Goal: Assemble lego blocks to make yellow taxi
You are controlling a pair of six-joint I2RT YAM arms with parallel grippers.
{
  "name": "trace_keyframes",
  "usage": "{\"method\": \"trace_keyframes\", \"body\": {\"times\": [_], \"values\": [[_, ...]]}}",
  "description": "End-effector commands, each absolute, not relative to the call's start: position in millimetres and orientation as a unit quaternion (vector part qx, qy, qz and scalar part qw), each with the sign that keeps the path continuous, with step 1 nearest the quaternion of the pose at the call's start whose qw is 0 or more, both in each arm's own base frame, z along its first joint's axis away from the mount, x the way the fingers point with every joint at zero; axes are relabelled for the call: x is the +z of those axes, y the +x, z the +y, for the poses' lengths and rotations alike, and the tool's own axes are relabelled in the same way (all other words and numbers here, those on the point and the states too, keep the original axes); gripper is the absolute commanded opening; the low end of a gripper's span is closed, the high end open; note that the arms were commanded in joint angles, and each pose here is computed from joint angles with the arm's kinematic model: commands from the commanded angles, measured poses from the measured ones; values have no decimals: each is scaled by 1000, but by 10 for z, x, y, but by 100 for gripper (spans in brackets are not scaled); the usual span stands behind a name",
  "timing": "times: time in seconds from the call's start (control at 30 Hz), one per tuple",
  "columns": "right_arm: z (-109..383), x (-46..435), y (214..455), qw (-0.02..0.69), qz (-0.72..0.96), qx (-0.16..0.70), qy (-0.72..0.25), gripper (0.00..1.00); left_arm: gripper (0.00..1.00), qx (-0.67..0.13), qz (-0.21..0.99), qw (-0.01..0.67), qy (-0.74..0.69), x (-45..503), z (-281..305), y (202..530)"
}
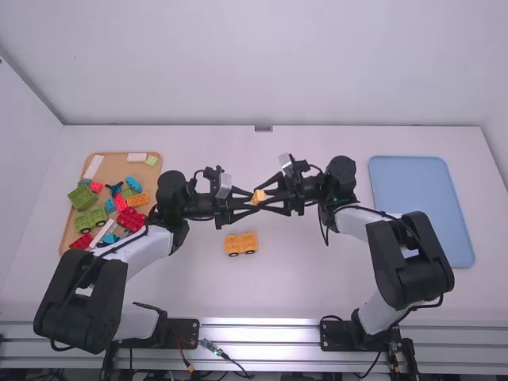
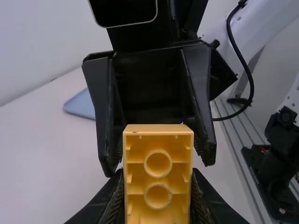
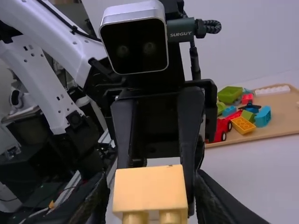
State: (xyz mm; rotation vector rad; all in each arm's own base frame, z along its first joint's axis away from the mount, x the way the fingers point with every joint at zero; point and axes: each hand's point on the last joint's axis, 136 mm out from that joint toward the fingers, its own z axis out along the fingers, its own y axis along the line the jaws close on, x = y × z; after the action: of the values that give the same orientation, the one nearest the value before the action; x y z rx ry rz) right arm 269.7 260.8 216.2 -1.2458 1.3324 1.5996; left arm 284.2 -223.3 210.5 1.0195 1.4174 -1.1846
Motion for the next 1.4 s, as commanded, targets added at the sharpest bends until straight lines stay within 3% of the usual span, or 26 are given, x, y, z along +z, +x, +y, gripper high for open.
{"method": "trace_keyframes", "body": {"times": [0.0,0.4,0.47,0.57,0.67,0.7,0.77,0.9,1.37], "values": [[2611,2198,2692,345,505,619,-493,44,2,-488,589,492,416,2077,-2232,2848],[2611,2199,2692,345,505,619,-493,22,4,-486,590,494,413,2077,-2210,2865],[2619,2200,2685,344,504,620,-494,20,10,-487,589,494,415,2079,-2224,2856],[2617,2200,2687,344,504,620,-493,18,30,-486,589,495,415,2086,-2219,2864],[2615,2201,2697,346,505,619,-492,16,61,-477,595,504,405,2087,-2212,2919],[2616,2204,2694,347,504,618,-493,16,99,-473,599,506,401,2082,-2210,2942],[2614,2216,2699,353,500,615,-497,16,99,-472,598,507,403,2081,-2210,2940],[2546,2271,2754,375,495,603,-501,1,99,-472,607,503,396,2047,-2177,2961],[2166,2298,3260,450,549,558,-430,0,99,-476,645,469,370,1845,-2055,2986]]}}
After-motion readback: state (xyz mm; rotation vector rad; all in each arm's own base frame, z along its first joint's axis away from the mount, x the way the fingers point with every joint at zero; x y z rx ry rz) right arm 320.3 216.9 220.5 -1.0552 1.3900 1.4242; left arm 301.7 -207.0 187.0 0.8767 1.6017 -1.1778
